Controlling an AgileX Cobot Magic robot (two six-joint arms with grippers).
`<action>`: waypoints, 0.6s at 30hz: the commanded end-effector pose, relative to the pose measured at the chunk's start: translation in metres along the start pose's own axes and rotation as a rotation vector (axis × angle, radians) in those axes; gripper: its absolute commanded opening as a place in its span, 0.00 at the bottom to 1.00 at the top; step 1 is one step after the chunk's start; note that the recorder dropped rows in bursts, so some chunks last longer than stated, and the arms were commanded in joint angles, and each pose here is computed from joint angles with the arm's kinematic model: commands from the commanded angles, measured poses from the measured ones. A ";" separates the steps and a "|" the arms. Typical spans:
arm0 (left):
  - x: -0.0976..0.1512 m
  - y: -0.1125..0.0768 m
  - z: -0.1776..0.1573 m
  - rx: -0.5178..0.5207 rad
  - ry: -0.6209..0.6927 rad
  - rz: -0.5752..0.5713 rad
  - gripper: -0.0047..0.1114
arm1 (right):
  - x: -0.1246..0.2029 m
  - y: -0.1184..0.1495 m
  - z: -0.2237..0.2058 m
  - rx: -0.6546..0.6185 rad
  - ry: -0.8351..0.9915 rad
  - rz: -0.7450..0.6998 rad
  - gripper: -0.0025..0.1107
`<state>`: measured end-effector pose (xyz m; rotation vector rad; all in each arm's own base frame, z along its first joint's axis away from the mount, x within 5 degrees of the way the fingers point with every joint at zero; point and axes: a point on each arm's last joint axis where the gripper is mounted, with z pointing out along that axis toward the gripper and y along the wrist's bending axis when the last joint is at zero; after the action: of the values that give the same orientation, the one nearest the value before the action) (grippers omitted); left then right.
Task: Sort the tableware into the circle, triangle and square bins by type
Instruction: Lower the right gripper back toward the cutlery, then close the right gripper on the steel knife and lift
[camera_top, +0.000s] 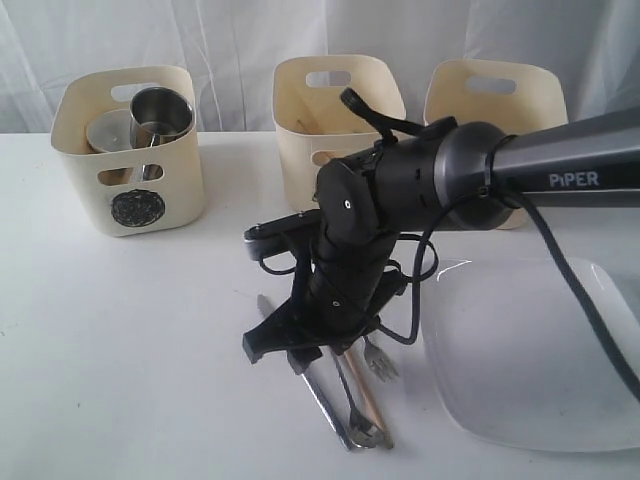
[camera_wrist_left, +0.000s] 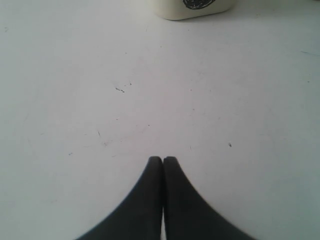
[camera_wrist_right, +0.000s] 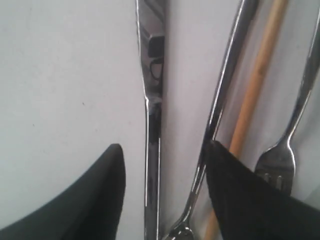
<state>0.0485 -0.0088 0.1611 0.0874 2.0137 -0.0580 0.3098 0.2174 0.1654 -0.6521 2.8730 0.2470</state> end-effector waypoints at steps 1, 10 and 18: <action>0.003 -0.001 0.001 0.006 0.011 -0.017 0.04 | -0.005 0.003 0.001 -0.047 -0.037 0.036 0.44; 0.003 -0.001 0.001 0.006 0.011 -0.017 0.04 | -0.008 0.005 0.011 -0.052 -0.061 0.020 0.44; 0.003 -0.001 0.001 0.006 0.011 -0.017 0.04 | 0.002 0.002 0.035 -0.041 0.057 -0.004 0.44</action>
<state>0.0485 -0.0088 0.1611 0.0874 2.0137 -0.0580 0.3134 0.2247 0.1385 -0.6483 2.9082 0.3015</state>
